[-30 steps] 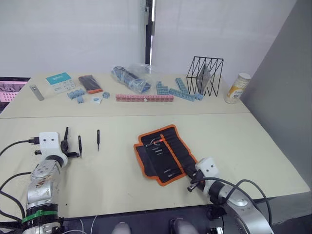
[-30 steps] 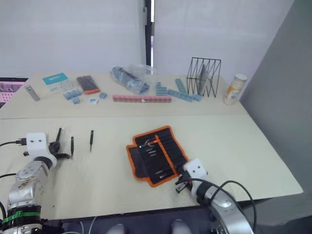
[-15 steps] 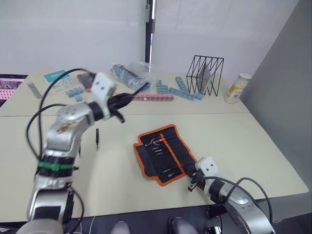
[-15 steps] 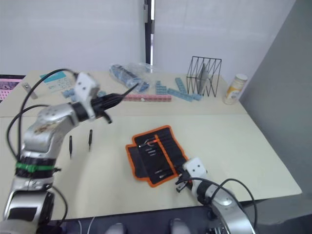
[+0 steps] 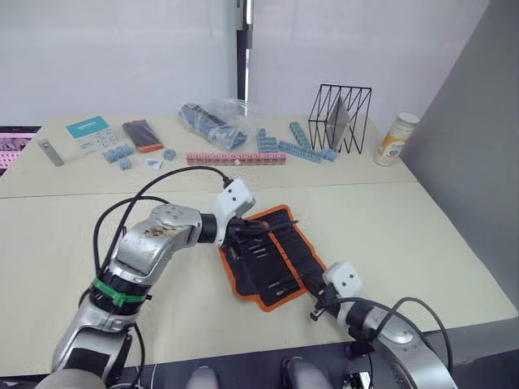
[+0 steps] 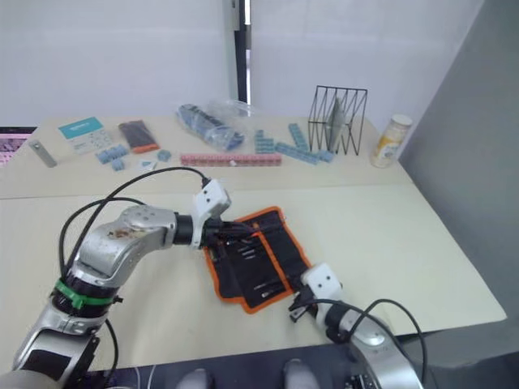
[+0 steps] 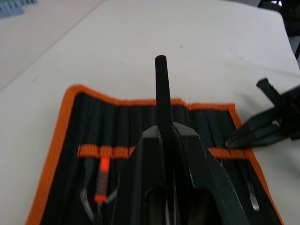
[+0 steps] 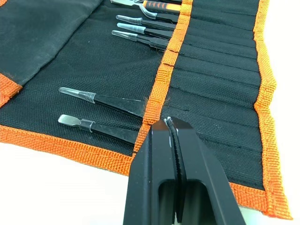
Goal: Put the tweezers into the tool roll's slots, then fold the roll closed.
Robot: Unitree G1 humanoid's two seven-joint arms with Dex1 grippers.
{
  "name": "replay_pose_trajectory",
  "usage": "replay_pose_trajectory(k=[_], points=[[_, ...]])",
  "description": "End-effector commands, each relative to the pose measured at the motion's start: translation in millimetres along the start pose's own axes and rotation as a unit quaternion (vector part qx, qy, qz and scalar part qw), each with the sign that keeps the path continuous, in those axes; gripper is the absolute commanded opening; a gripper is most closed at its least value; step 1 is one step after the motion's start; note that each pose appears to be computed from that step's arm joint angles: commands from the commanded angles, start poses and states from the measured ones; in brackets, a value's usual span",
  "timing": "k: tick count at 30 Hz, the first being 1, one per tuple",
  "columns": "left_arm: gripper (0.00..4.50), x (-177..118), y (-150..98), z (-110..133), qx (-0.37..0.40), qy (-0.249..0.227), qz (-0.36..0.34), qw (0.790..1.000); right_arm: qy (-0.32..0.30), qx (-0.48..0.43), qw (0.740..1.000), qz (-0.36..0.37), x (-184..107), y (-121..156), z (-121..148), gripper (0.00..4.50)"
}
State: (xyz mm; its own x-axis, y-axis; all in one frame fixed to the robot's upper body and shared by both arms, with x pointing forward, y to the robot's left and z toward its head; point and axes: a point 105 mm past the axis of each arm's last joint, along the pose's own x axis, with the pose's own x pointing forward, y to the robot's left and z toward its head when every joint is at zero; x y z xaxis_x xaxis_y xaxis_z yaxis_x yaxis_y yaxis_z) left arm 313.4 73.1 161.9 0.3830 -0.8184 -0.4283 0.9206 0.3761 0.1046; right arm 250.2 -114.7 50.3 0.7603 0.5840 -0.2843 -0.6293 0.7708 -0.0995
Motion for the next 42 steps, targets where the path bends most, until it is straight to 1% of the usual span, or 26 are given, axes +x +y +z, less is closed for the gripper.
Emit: replay_pose_trajectory(k=[1,4,8,19,24,34,42], points=[[0.03,-6.5,-16.3,-3.9,0.017,0.034,-0.022,0.999,0.112,0.047,0.992,-0.025,-8.3,0.9,-57.0,0.0],[0.03,-9.0,-21.8,-16.0,0.022,0.076,-0.034,0.996,0.111,0.05,0.992,-0.027,-7.2,2.4,-57.2,0.0],[0.03,-7.3,-22.0,-19.5,0.029,0.102,-0.036,0.994,0.109,0.053,0.992,-0.03,-6.5,3.1,-56.9,0.0],[0.03,-0.6,-13.9,-28.4,0.042,0.138,-0.018,0.989,0.111,0.061,0.991,-0.044,-12.1,5.1,-60.6,0.0],[0.03,-0.5,-13.2,-29.5,0.04,0.139,-0.016,0.989,0.11,0.065,0.99,-0.051,-14.0,3.9,-60.8,0.0],[0.03,20.1,-6.5,-25.6,0.083,0.137,-0.009,0.987,0.11,0.07,0.99,-0.055,-13.9,5.7,-61.3,0.0],[0.03,36.7,-18.0,-13.4,0.097,0.117,-0.03,0.988,0.111,0.075,0.989,-0.059,-15.6,8.7,-62.2,0.0]])
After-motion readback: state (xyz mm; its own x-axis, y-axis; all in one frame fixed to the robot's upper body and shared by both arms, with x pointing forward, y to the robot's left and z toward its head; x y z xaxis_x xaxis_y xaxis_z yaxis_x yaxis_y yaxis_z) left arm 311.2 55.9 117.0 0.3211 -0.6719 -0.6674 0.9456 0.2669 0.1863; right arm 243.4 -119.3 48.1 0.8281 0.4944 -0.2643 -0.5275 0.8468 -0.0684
